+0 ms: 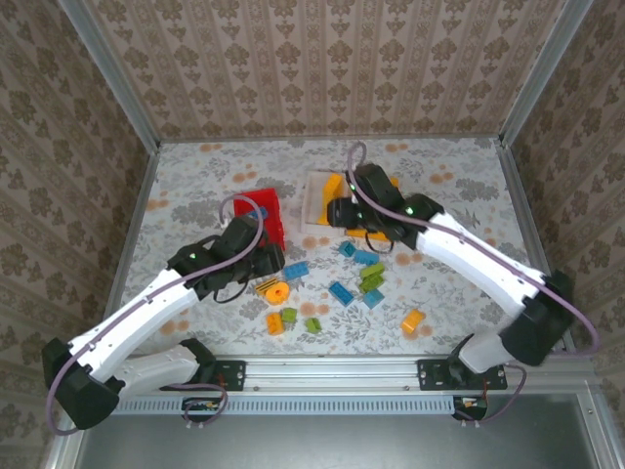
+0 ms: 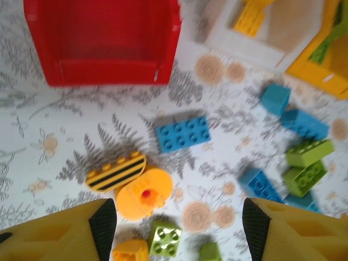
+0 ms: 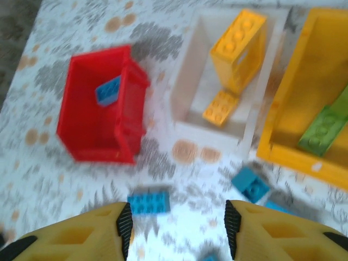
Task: Sort the legos into containers by color
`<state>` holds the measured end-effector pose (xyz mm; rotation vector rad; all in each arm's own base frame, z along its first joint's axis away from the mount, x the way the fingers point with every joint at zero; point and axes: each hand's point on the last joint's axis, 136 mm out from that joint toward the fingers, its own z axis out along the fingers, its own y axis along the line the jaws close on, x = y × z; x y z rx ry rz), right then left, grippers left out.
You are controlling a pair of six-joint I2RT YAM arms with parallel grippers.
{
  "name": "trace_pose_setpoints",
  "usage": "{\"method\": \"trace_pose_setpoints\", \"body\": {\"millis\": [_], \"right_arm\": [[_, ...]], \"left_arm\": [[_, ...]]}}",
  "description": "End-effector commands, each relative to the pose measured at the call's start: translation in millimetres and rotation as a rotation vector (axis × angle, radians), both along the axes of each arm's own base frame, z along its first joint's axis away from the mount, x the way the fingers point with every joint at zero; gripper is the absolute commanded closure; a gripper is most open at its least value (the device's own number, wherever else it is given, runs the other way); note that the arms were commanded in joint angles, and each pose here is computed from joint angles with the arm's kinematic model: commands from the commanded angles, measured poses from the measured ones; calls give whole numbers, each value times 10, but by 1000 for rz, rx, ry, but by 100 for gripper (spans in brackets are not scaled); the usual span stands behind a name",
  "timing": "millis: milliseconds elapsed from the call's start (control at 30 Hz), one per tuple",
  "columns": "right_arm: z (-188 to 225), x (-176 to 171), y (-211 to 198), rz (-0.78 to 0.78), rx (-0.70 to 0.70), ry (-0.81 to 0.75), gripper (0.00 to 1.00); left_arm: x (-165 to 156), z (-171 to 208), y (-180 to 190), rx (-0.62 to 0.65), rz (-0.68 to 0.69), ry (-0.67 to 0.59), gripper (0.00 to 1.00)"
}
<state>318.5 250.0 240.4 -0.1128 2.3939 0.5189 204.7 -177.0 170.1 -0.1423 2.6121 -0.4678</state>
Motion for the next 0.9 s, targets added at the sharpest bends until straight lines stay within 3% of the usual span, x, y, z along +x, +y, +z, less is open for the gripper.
{"method": "trace_pose_setpoints", "body": {"millis": [0, 267, 333, 467, 567, 633, 700, 867], "right_arm": [[-33, -462, -55, 114, 21, 31, 46], [-627, -1285, -171, 203, -46, 165, 39], [-680, -1327, -140, 198, -39, 164, 38], [-690, -1332, -39, 201, -43, 159, 35], [-717, -1327, 11, 200, -48, 150, 35], [-722, -1311, 19, 194, -46, 140, 35], [-694, -1301, 9, 186, -38, 123, 35], [-575, -1296, -128, 160, -29, 65, 34]], "left_arm": [[-290, -322, 98, 70, -1, 126, 33], [-565, -802, -63, 60, 18, 226, 20], [-530, -868, -102, 82, 21, 238, 13], [-499, -930, -44, 165, 61, 283, 9], [-351, -848, -167, 95, 64, 237, 9], [-155, -642, -310, 91, 4, 172, 15], [42, -443, -355, 173, -73, 123, 20], [244, -452, -397, 309, -341, 157, 22]]}}
